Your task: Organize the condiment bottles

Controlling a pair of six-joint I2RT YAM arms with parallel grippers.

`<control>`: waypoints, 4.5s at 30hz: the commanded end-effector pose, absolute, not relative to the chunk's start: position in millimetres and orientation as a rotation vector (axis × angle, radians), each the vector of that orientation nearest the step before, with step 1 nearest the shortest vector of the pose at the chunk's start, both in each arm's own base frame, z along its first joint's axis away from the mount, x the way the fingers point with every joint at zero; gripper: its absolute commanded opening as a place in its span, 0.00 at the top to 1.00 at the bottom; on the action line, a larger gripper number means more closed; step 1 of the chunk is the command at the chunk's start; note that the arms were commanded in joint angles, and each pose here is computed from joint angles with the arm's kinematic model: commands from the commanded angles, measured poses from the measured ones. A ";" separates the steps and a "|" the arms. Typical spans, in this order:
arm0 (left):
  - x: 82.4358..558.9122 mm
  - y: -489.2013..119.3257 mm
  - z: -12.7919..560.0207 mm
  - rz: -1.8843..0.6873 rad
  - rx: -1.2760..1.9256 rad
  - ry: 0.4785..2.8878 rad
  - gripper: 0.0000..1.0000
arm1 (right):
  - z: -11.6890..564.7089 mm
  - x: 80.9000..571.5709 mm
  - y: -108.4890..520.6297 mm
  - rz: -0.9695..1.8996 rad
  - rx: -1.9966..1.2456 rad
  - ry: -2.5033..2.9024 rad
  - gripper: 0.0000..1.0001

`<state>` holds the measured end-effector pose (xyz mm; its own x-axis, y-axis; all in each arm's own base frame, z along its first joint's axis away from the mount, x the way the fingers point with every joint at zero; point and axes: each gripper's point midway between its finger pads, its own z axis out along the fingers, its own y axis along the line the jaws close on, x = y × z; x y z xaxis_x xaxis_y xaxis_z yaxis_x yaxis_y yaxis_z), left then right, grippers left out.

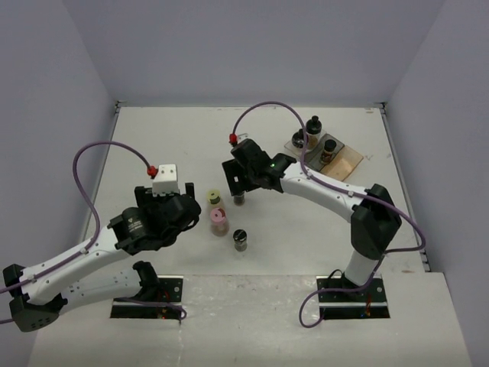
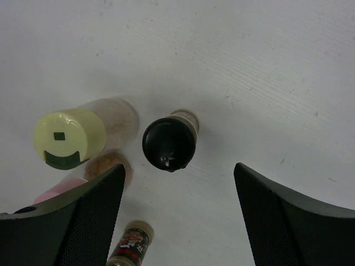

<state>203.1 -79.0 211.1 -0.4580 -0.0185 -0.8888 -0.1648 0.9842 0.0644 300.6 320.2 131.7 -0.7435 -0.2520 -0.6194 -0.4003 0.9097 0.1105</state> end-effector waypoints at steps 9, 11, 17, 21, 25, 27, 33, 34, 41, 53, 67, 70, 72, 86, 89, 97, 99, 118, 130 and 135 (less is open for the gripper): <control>207.7 -78.1 224.9 0.145 -0.174 1.997 0.00 | 120.7 309.5 345.6 0.250 -0.579 2.483 0.28; 207.2 -78.0 225.8 0.137 -0.172 1.995 0.00 | 113.7 307.8 344.6 0.225 -0.588 2.504 0.30; 207.3 -78.7 225.8 0.131 -0.167 1.995 0.00 | 103.9 306.8 345.0 0.191 -0.603 2.520 0.52; 207.8 -80.6 225.6 0.129 -0.155 1.998 0.00 | 119.9 308.8 345.4 0.210 -0.592 2.478 1.00; 208.2 -82.8 223.6 0.130 -0.144 2.005 0.00 | 161.9 319.6 320.6 0.153 -0.522 2.374 1.00; 208.5 -83.3 224.1 0.126 -0.144 2.005 0.00 | 175.1 328.3 300.3 0.130 -0.460 2.357 1.00; 208.1 -85.3 224.5 0.107 -0.131 2.005 0.00 | 206.8 373.4 164.3 0.067 -0.019 2.344 1.00; 208.1 -85.4 224.9 0.105 -0.131 2.003 0.00 | 211.9 376.5 148.4 0.053 0.032 2.332 1.00; 208.0 -85.3 225.3 0.102 -0.131 2.004 0.00 | 203.9 413.6 57.9 -0.072 0.299 2.285 1.00; 208.3 -86.4 223.7 0.105 -0.124 2.007 0.00 | 164.0 447.6 44.1 -0.037 0.366 2.320 1.00; 207.2 -85.1 226.9 0.087 -0.132 1.998 0.00 | 110.4 453.4 43.8 -0.093 0.375 2.447 1.00; 206.7 -84.9 226.7 0.082 -0.131 1.998 0.00 | 107.4 458.8 42.9 -0.108 0.372 2.449 1.00; 206.7 -84.9 227.1 0.080 -0.131 1.997 0.00 | 107.4 460.4 42.5 -0.113 0.370 2.449 1.00; 206.6 -85.5 226.7 0.077 -0.126 1.999 0.00 | 99.4 460.7 39.0 -0.160 0.380 2.493 0.57; 206.7 -85.8 226.2 0.080 -0.125 2.000 0.00 | 110.4 457.0 40.1 -0.141 0.381 2.481 0.53; 207.1 -86.4 226.0 0.082 -0.123 2.002 0.00 | 157.6 447.3 45.0 -0.074 0.369 2.419 0.37; 207.1 -86.0 226.5 0.084 -0.124 2.001 0.00 | 172.8 444.9 46.7 -0.052 0.368 2.395 0.36; 218.8 -25.5 227.4 0.290 -0.444 1.961 0.00 | 172.2 165.9 306.8 0.467 -0.506 2.401 0.07; 225.3 -35.5 223.8 0.230 -0.379 1.992 0.00 | 103.3 147.7 334.7 0.239 -0.688 2.529 0.22; 227.4 -41.9 220.6 0.207 -0.335 2.009 0.00 | 101.1 154.0 342.6 0.241 -0.688 2.501 0.45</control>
<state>221.8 -36.4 217.4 -0.4335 -0.1482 -0.8889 -0.3505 0.9364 0.0149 143.1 328.1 81.4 -0.7495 -0.4715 -0.4647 -0.5390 0.8422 0.0147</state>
